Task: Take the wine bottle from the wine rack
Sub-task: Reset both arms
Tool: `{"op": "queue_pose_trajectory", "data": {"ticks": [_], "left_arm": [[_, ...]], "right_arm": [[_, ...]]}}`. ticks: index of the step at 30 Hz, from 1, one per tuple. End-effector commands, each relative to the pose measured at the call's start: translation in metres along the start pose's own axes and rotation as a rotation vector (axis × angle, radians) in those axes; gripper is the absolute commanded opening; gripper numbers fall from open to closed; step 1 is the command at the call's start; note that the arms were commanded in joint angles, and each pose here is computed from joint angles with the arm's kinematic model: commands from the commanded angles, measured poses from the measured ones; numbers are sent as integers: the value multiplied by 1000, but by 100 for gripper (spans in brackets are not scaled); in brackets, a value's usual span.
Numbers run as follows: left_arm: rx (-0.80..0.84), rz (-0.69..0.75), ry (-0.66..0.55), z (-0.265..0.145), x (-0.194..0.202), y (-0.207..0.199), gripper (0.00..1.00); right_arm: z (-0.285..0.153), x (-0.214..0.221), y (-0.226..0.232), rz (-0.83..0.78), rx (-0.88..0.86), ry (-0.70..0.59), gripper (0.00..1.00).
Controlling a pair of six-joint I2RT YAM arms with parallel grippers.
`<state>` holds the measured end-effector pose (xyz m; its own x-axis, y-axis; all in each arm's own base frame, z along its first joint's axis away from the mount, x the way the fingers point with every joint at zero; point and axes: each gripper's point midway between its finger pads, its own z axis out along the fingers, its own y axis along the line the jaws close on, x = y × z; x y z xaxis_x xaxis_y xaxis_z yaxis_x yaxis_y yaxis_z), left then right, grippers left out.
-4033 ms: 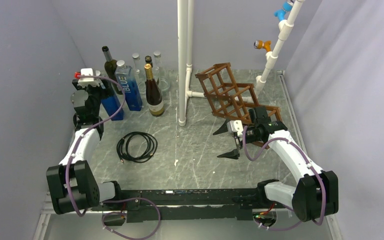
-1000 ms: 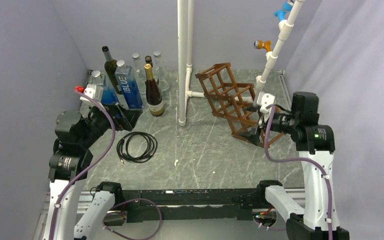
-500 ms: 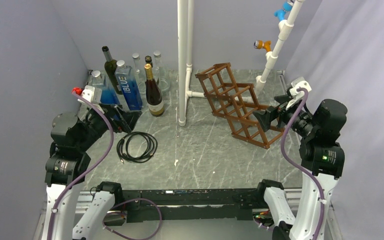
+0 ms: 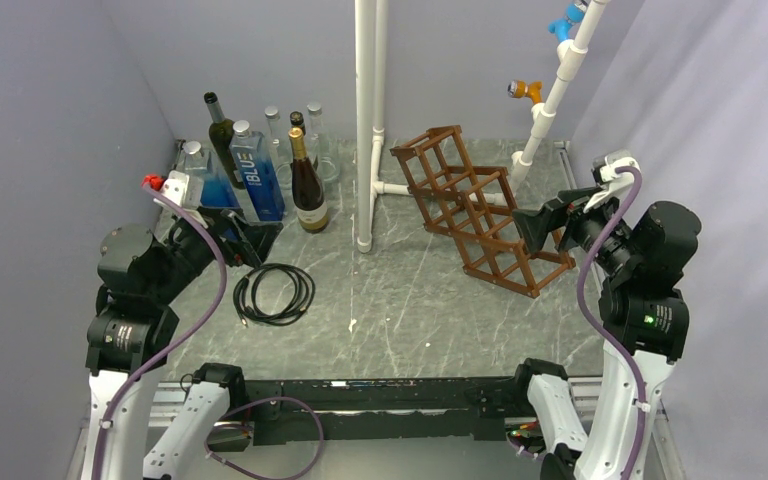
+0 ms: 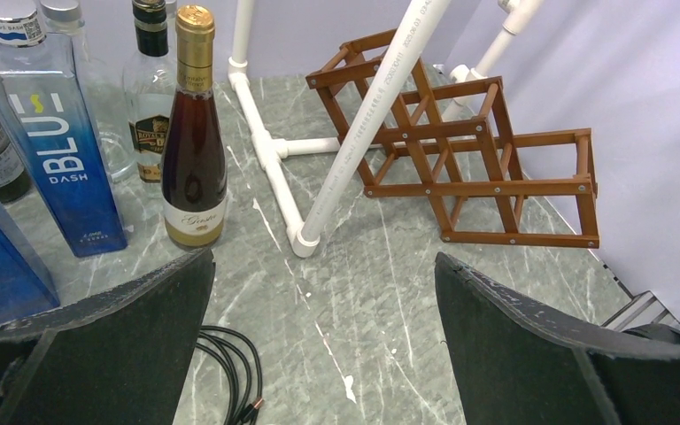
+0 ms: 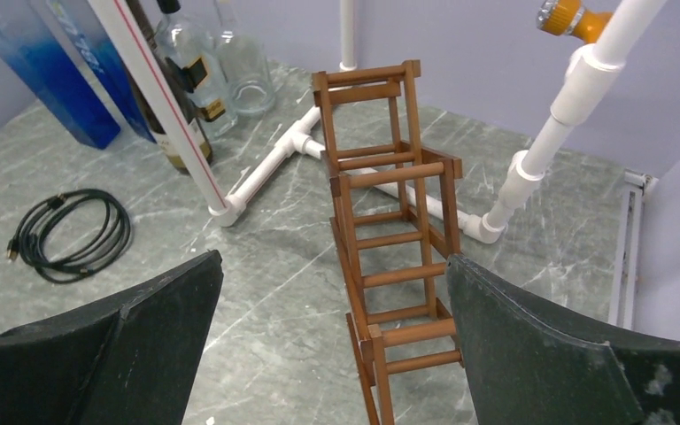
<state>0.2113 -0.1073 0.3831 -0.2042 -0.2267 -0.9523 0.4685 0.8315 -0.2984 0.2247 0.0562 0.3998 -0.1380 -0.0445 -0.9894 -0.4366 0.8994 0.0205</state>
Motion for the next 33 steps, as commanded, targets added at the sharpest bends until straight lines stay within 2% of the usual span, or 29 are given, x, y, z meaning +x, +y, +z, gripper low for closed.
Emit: {"op": "queue_pose_trajectory", "data": {"ticks": [1, 33], "left_arm": [[35, 39, -42, -4, -16, -10, 100], [37, 86, -44, -9, -6, -10, 100]], "right_arm": [[-4, -15, -12, 52, 94, -58, 100], [-9, -8, -20, 122, 137, -82, 100]]}}
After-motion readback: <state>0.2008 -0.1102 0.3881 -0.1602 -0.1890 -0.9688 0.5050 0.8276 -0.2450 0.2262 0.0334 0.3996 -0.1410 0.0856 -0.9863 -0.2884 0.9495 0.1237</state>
